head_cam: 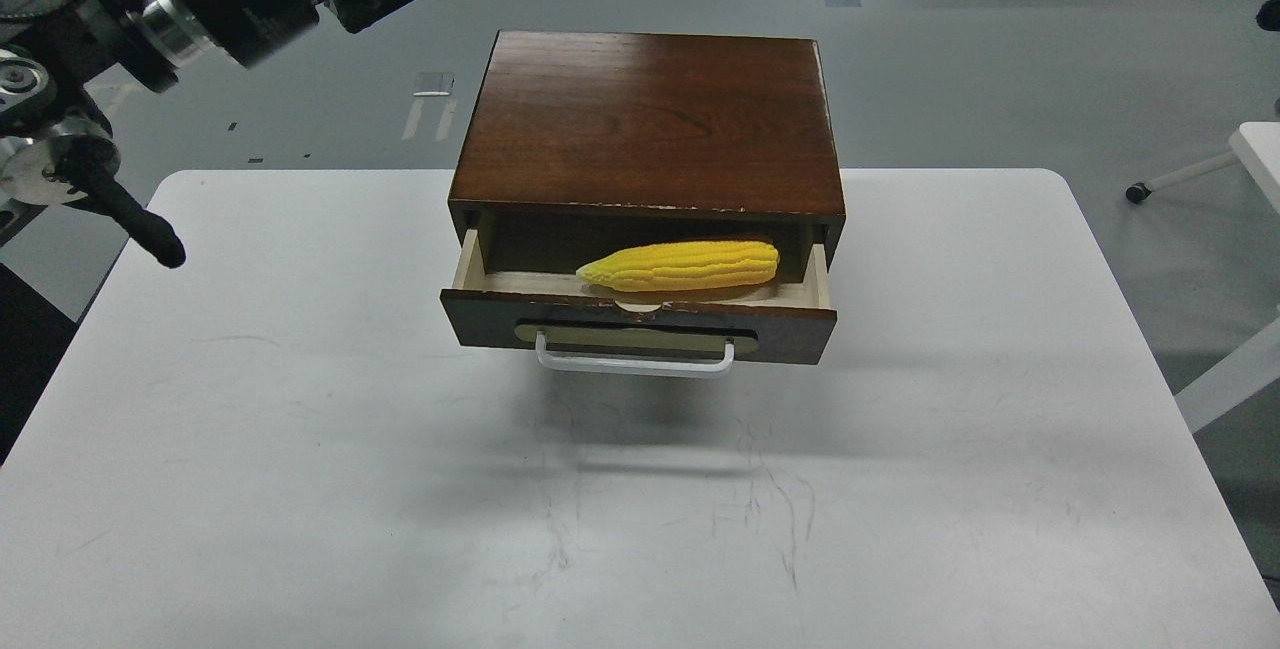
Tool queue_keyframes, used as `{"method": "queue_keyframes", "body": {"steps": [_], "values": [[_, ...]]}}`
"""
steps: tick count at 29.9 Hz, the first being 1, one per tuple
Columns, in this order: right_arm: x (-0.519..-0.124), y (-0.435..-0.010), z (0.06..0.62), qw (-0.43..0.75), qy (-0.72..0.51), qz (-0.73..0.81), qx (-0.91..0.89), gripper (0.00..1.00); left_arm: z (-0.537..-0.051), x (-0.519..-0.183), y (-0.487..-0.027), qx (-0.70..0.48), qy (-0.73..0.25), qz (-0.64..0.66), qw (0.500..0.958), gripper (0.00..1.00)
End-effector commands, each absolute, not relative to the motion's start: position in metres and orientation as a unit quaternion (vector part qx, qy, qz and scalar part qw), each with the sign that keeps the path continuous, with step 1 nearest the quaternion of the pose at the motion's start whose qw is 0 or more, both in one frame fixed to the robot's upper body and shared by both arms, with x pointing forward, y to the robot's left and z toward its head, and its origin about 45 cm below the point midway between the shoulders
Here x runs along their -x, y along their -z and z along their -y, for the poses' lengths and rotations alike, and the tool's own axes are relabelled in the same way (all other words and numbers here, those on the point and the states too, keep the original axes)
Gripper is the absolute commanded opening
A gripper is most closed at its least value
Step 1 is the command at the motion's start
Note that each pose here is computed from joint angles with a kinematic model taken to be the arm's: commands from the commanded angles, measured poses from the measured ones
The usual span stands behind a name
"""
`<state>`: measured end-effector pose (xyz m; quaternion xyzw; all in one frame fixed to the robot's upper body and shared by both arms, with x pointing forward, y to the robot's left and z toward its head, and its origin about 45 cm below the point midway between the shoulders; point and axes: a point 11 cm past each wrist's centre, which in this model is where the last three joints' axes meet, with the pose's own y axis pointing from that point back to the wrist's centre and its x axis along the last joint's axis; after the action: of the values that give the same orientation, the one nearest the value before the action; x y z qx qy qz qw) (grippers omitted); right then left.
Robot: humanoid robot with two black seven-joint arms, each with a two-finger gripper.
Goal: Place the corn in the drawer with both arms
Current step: 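Open the right gripper and lift it away from the drawer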
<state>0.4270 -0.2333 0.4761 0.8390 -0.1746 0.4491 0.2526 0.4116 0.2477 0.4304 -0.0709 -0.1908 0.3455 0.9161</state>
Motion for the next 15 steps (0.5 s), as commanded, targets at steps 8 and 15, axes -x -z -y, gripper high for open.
{"method": "queue_keyframes", "body": {"steps": [8,15], "values": [[-0.453,-0.409,0.34,0.051,-0.16,0.448,-0.878,1.0,-0.274,-0.427,-0.384,0.057,-0.426,0.148,0.891,0.98],[-0.457,-0.334,0.358,-0.04,-0.013,0.58,-0.814,1.0,-0.284,-0.444,-0.332,0.119,-0.508,0.027,0.853,0.98]]}}
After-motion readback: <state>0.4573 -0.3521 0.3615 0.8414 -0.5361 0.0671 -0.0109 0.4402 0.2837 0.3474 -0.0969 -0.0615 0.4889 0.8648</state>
